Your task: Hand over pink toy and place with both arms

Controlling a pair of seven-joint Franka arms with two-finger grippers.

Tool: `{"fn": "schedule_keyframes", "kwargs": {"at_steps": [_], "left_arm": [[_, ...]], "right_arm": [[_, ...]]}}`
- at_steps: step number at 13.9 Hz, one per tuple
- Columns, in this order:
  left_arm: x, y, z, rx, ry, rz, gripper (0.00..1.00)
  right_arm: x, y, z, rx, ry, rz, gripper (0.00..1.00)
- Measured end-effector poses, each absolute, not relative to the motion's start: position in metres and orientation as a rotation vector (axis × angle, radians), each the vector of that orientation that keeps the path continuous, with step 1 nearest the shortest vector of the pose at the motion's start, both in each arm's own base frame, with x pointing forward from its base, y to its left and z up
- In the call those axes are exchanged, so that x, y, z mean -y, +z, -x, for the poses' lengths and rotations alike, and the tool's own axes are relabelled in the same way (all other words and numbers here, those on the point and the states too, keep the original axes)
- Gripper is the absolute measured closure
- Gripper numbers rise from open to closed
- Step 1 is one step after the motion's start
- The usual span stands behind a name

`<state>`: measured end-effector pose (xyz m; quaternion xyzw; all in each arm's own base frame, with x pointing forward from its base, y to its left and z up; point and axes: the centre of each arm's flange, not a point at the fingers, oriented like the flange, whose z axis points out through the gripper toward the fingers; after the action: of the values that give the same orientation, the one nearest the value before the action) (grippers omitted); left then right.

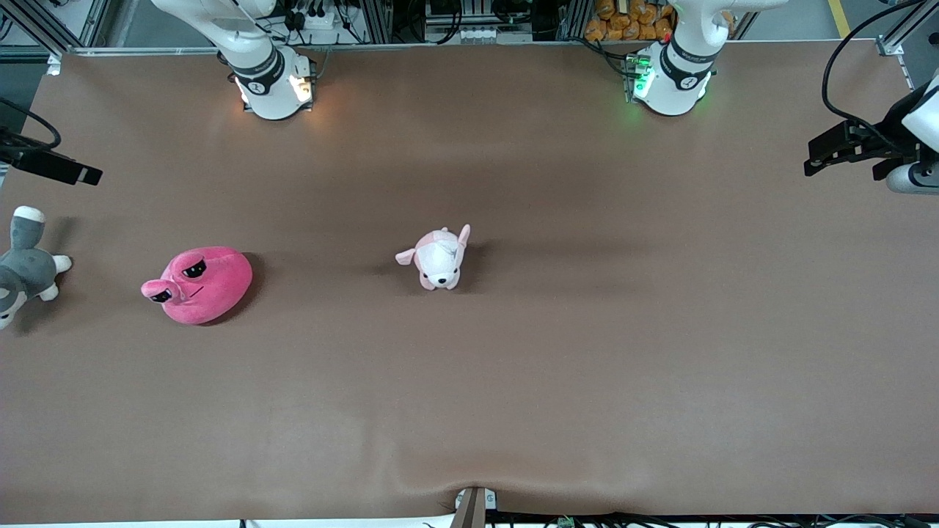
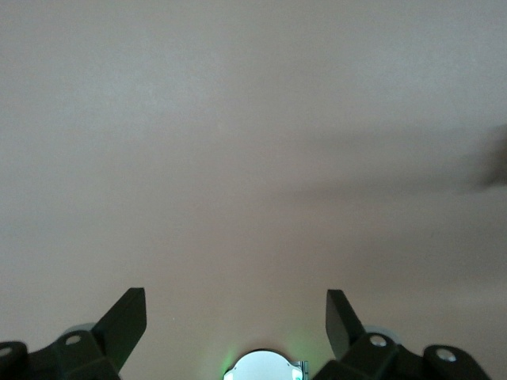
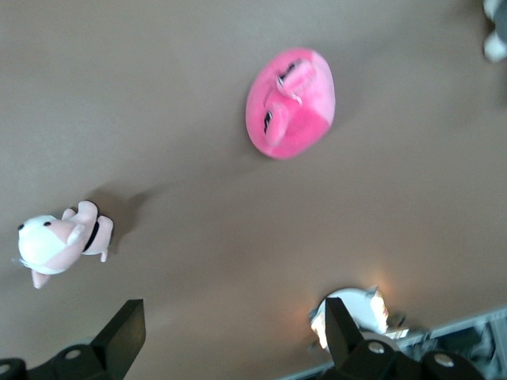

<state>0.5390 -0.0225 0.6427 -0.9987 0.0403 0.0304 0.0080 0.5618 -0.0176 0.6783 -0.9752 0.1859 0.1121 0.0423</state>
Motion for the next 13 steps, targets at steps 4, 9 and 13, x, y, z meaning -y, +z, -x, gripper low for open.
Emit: {"fn": "schedule_keyframes", "kwargs": {"at_steps": [4,9,13], "left_arm": [[0.023,0.643,-0.539,-0.128,0.095,3.122,0.0],[0.023,0.643,-0.539,-0.128,0.095,3.122,0.0],[0.023,0.643,-0.539,-0.128,0.095,3.122,0.0]], "right_arm": [[0.034,0.674,-0.531,-0.313,0.251,3.028,0.0],[0.043,0.676,-0.515,-0.036,0.102,3.096,0.0],[0.041,0.68,-0.517,-0.012,0.062,3.121,0.0]]}}
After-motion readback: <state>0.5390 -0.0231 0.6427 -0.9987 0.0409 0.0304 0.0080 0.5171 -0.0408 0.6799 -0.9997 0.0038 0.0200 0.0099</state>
